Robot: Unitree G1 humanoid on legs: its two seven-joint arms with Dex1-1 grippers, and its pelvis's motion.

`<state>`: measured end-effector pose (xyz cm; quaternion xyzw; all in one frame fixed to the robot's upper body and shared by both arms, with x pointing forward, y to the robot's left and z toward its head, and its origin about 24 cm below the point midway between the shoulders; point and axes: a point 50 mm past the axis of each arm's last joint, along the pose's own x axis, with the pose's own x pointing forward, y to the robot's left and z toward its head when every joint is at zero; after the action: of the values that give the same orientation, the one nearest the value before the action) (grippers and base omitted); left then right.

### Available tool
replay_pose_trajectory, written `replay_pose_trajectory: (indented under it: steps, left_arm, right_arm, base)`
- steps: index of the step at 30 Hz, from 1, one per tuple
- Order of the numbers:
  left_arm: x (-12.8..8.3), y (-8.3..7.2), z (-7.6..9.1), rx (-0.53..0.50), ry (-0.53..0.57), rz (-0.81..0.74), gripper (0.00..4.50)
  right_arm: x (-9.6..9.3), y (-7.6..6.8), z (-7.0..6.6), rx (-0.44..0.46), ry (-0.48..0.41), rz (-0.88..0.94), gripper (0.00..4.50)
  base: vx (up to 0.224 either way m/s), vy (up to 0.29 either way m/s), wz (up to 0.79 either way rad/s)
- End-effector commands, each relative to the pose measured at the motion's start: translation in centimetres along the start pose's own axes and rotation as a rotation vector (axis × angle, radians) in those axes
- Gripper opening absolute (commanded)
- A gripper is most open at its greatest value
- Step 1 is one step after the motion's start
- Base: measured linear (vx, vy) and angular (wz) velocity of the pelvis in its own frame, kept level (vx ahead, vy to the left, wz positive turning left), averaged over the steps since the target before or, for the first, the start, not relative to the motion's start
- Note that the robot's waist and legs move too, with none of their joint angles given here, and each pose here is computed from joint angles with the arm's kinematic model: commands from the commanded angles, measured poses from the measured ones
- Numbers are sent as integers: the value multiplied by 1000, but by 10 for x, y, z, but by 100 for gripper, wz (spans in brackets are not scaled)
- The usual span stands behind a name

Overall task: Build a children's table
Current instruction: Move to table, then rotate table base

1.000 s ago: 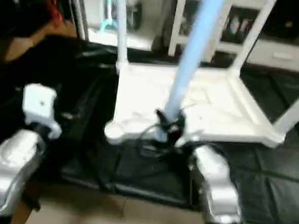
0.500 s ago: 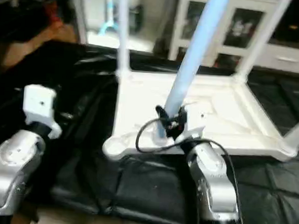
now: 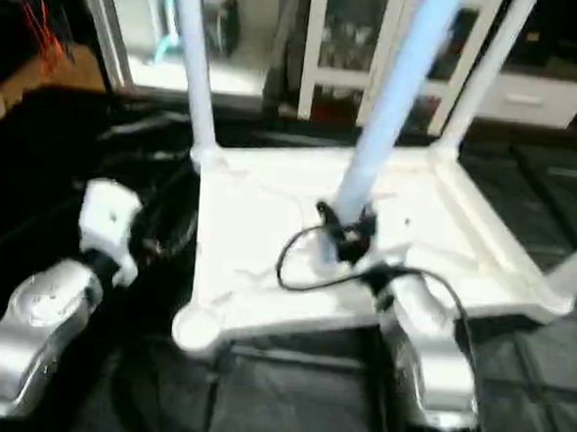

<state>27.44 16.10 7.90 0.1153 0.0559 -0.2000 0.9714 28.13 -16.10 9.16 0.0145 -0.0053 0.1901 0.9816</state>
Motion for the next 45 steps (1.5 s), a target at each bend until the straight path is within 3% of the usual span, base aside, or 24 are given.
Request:
replay_pose_trajectory:
  steps: [1, 4, 10, 12, 16, 21, 26, 28, 34, 45]
  left_arm:
    - [7, 8, -1, 51, 20, -13, 396]
    - [13, 21, -1, 78, 45, -43, 396]
    - [22, 26, -4, 163, 90, -122, 396]
    - [28, 27, 0, 183, 67, -150, 396]
    - [42, 19, 16, 190, -2, -231, 396]
    - [60, 7, 20, 254, -9, -322, 396]
    - [69, 5, 10, 328, 34, -355, 396]
    - [70, 7, -4, 408, 102, -366, 396]
    - [69, 15, -21, 487, 178, -359, 396]
    - [50, 19, -49, 493, 324, -542, 396]
  right_arm:
    - [-4, -6, 9, -42, -19, -17, 186]
    - [-8, -16, 13, -96, -11, -57, 186]
    - [-18, -32, 13, -175, 41, -149, 186]
    - [-23, -40, 11, -240, 85, -190, 186]
    - [-33, -60, 7, -306, 145, -315, 186]
    - [-38, -73, 4, -345, 181, -380, 186]
    - [-38, -75, -1, -349, 202, -383, 186]
    - [-35, -72, -4, -323, 177, -356, 186]
    - [-27, -67, -5, -305, 142, -311, 186]
    - [-12, -67, -7, -300, 114, -249, 186]
  base:
    - [0, 0, 0]
    - [-52, 5, 1]
    - [-80, 28, -4]
    - [-29, 15, -4]
    - [0, 0, 0]
    - [0, 0, 0]
    - [0, 0, 0]
    - [0, 0, 0]
    - [0, 0, 0]
    - [0, 0, 0]
